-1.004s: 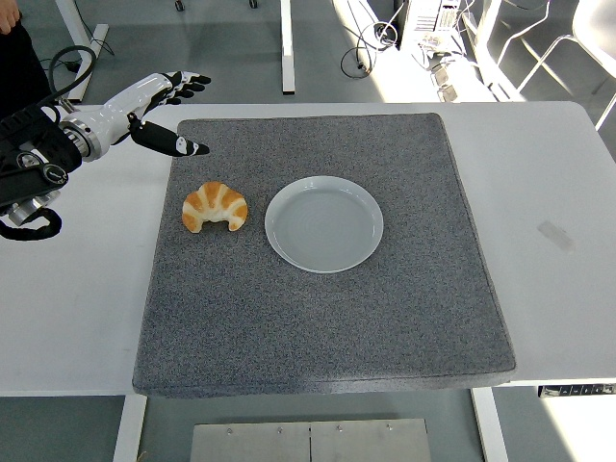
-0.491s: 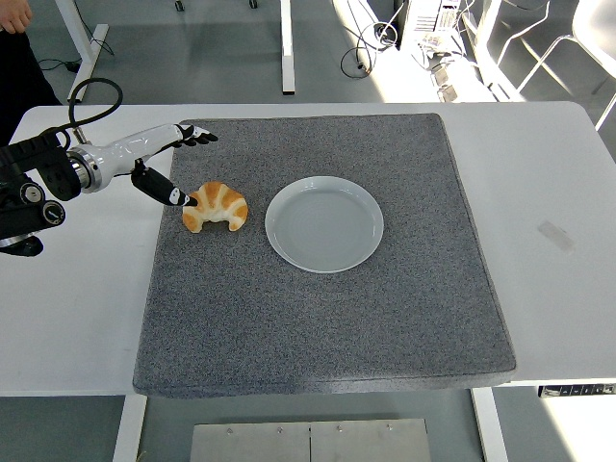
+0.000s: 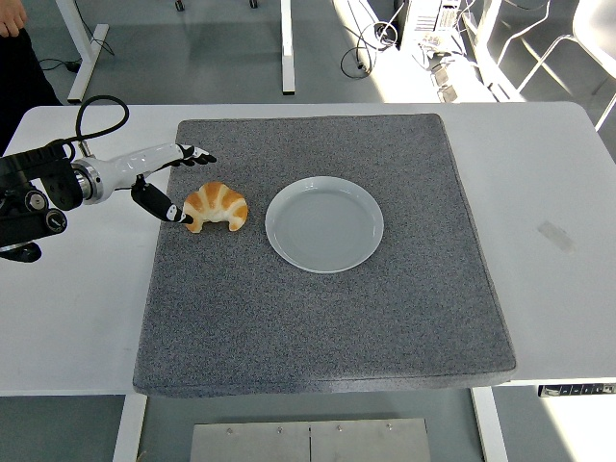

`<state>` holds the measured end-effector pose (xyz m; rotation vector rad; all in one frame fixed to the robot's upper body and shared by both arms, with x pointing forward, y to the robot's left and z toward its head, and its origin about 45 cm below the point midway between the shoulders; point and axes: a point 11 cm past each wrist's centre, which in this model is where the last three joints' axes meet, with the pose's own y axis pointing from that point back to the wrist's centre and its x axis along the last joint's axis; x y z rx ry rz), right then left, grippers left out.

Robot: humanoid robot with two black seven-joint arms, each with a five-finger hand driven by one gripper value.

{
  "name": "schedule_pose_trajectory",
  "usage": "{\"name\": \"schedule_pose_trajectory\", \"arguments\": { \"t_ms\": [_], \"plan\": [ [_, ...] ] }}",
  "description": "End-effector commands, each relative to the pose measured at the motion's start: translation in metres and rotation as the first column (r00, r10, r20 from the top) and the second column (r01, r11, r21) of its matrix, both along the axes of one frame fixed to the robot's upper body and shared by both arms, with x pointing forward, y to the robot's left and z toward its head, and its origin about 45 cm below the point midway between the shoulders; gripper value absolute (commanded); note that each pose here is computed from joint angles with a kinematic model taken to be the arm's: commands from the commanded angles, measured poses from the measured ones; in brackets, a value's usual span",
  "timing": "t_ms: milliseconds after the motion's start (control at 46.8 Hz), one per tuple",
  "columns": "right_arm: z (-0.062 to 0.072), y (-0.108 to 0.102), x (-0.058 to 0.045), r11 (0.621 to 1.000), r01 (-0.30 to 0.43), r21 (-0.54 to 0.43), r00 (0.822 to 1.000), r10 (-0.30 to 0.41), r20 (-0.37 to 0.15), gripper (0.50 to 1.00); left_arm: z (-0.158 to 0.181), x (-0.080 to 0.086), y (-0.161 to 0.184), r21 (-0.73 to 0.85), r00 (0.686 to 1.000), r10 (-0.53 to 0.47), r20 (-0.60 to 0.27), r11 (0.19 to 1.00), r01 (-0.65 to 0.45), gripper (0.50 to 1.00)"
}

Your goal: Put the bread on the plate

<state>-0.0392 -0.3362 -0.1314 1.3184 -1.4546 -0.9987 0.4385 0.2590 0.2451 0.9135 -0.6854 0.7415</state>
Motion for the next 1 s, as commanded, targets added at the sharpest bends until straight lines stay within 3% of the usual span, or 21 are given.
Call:
{"name": "schedule_pose_trajectory", "arguments": {
  "t_ms": [0,662,983],
  "plan": [
    [0.0,0.0,0.0,1.0,0.0,0.0,1.0,0.0,0.0,1.0,-0.002,0.003,0.001,0.015,1.0,0.007,0.003,1.0,-0.007,0.93],
    [0.0,0.0,0.0,1.0,0.0,0.0,1.0,0.0,0.0,1.0,-0.022,0.011,-0.018,0.058,1.0,-0.014,0.005,0.998,0.014,0.928],
    [0.0,0.0,0.0,1.0,0.0,0.0,1.0,0.0,0.0,1.0,-0.033,0.008,-0.028,0.049,1.0,-0.026,-0.01,0.998,0.026,0.892]
  ]
}}
